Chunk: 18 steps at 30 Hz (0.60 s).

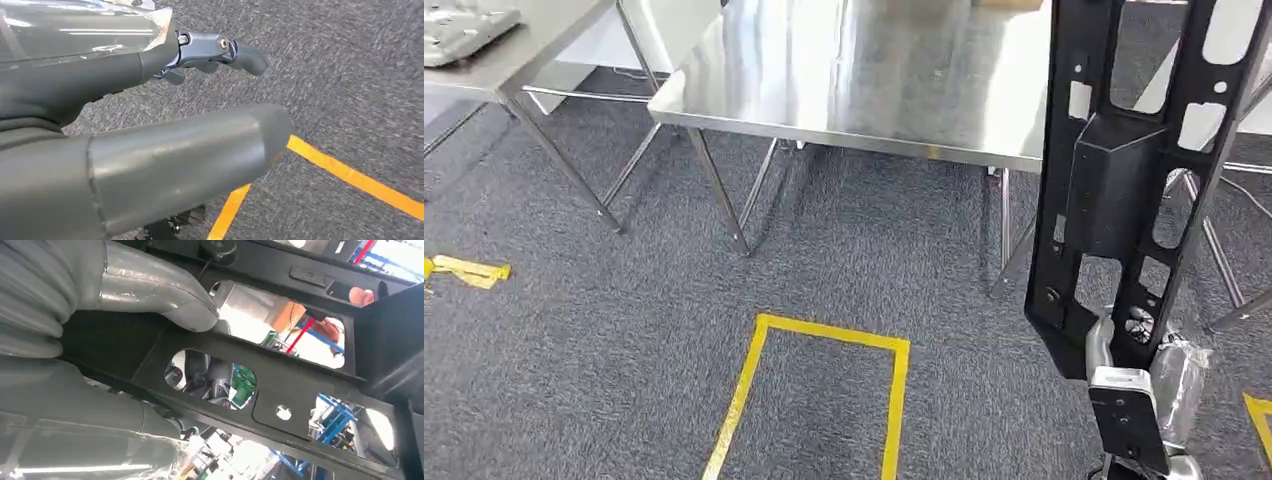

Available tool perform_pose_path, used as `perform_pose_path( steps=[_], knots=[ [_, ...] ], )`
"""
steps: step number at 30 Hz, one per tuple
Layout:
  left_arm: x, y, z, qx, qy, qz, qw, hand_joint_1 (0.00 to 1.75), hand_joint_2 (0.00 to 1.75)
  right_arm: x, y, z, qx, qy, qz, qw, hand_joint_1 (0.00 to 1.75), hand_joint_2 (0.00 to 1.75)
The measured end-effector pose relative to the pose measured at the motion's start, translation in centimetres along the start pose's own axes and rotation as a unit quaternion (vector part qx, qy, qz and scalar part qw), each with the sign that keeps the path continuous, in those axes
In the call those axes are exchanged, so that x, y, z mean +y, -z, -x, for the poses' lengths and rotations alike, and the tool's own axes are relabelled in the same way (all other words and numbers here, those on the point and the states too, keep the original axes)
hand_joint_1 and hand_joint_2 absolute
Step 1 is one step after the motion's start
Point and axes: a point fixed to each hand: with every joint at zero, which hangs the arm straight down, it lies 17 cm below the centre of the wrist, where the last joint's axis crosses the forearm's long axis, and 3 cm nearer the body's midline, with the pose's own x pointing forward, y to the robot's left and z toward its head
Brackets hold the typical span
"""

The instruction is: Take the parts from the cabinet and place them on the table.

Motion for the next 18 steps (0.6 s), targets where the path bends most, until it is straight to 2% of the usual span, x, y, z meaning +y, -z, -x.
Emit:
perform_pose_path(
  steps=[18],
  knots=[
    [-0.2,-0.1,1.0,0.018,0.028,0.034,0.999,0.00,0.00,-0.4,-0.5,1.2,0.017,-0.014,0.001,1.000,1.71,1.75]
  ],
)
